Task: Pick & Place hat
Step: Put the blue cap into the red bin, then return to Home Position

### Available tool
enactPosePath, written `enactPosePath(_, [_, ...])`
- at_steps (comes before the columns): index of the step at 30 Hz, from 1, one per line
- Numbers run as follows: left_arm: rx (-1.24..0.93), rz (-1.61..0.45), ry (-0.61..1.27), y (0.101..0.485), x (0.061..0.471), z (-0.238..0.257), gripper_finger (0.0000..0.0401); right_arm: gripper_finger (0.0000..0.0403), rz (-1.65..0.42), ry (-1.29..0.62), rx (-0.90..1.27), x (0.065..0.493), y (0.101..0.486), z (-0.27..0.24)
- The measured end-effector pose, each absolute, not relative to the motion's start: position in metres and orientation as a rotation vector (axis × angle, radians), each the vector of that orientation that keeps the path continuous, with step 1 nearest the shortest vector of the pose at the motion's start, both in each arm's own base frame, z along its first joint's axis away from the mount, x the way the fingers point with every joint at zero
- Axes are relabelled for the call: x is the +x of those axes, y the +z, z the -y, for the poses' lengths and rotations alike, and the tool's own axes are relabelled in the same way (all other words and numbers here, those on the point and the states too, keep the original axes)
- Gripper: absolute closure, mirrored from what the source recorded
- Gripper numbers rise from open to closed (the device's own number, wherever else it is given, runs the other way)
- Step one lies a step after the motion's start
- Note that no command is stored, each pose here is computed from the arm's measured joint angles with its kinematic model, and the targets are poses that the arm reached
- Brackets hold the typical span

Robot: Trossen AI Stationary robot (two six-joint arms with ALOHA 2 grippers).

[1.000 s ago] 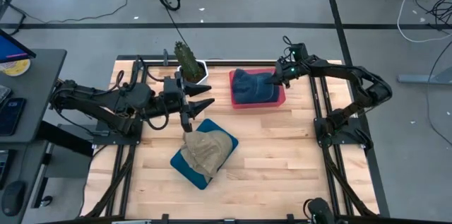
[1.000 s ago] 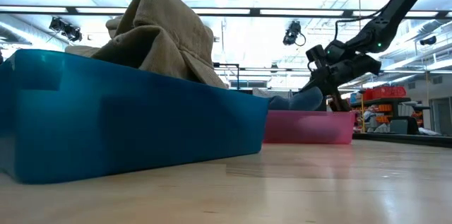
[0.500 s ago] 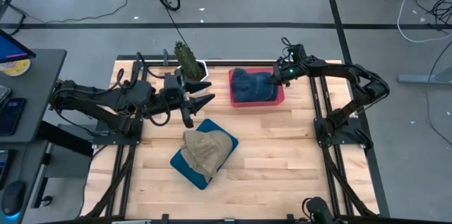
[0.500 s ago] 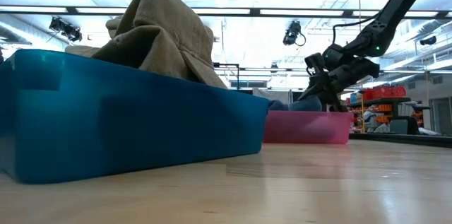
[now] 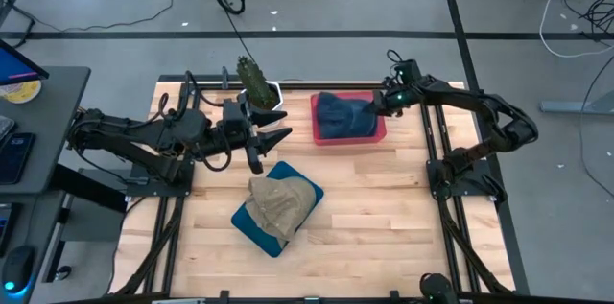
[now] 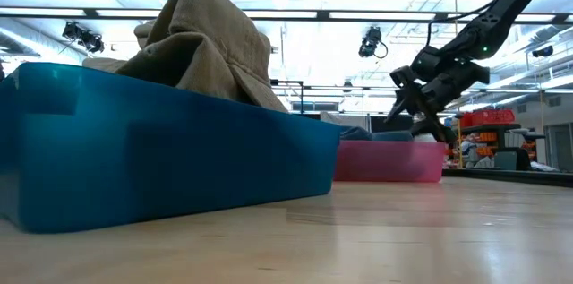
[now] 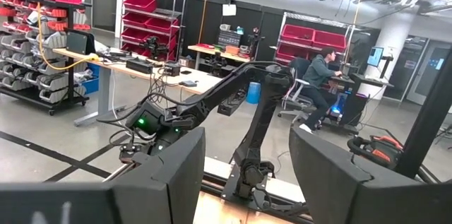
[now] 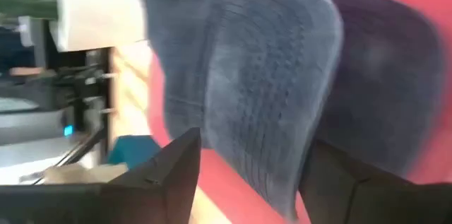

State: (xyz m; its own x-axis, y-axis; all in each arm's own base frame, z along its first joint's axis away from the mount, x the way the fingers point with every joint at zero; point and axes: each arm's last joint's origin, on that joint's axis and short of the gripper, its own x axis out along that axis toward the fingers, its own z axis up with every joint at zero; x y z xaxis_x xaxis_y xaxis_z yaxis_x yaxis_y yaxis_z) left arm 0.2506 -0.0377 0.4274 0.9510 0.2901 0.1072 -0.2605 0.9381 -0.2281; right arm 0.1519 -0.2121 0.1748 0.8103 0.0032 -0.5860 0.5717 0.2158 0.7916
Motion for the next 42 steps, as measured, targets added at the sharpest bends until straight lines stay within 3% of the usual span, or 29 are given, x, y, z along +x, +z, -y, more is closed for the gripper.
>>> enactPosePath(8, [-0.212,0.139,0.282,0.427,0.251,0.038,0.0192,0.0186,-0.571,-0.611,1.246,0.142,0.186,0.203])
enactPosePath(19, [-0.207,0.125,0.284,0.426,0.251,0.038,0.0192,0.0217,-0.427,-0.62,1.098,0.129,0.23,0.184])
enactPosePath(26, [-0.193,0.091,0.287,0.422,0.251,0.038,0.0192,0.0281,-0.388,-0.411,1.108,0.124,0.258,0.149])
enactPosePath(33, [-0.18,0.064,0.311,0.419,0.252,0.033,0.0192,0.0393,-0.405,-0.363,1.013,0.12,0.274,0.115])
enactPosePath(42, [-0.15,-0.028,0.385,0.409,0.255,0.017,0.02,0.0397,-0.357,-0.322,0.815,0.118,0.291,0.084])
